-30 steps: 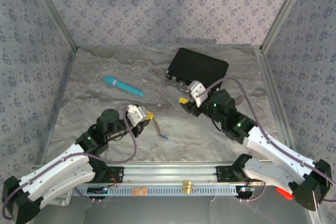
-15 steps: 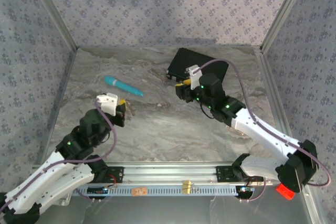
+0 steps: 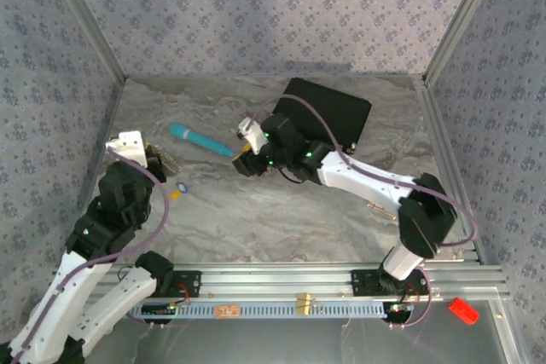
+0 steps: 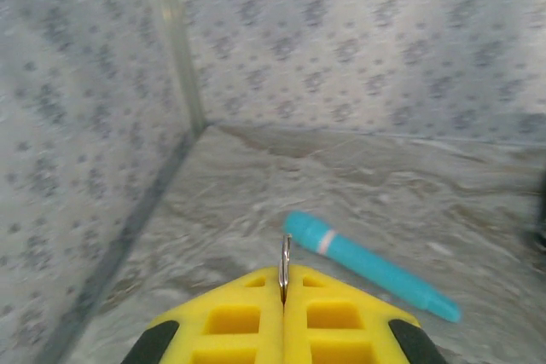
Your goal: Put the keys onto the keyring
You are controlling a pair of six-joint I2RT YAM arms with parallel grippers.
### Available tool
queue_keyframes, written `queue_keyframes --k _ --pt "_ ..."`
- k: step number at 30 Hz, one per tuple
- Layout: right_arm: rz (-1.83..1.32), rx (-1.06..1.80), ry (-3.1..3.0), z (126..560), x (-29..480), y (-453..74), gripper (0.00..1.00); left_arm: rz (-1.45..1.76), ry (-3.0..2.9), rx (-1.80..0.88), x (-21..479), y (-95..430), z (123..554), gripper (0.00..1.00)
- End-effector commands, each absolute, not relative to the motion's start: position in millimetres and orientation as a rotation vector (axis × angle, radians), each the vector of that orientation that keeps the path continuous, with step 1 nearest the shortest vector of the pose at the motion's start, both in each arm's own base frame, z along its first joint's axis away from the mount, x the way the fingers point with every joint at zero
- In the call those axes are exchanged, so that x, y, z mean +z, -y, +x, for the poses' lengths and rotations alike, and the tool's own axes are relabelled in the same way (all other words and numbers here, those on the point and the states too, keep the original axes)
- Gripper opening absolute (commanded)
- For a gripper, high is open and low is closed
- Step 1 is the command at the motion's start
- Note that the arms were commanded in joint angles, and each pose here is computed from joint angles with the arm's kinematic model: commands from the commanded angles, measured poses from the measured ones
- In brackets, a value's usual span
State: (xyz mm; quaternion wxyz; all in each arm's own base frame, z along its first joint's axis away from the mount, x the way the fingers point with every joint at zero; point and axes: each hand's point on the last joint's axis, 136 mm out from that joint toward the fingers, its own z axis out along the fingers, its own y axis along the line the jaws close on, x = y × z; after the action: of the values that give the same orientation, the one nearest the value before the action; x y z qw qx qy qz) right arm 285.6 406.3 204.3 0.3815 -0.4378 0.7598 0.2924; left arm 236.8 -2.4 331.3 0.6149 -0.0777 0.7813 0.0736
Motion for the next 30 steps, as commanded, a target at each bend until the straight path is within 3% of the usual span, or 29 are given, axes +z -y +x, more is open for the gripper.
queue_keyframes --k 1,7,18,30 --pt "-1.497 0.781 -1.611 265.8 195.2 -441.2 0.49 -0.292 -1.796 0.218 327.5 -22.5 236.7 0.0" --pt "-2.005 0.672 -1.264 241.7 137.4 -483.2 0.49 -0.499 -1.769 0.211 316.8 -53.8 232.8 0.0" --pt "-2.039 0.738 -1.264 271.2 96.2 -551.0 0.47 -0.647 -1.638 0.256 329.8 -79.4 199.6 0.0" --pt "-2.078 0.613 -1.323 282.5 49.0 -583.8 0.42 -0.632 -1.625 0.217 331.3 -77.3 188.4 0.0"
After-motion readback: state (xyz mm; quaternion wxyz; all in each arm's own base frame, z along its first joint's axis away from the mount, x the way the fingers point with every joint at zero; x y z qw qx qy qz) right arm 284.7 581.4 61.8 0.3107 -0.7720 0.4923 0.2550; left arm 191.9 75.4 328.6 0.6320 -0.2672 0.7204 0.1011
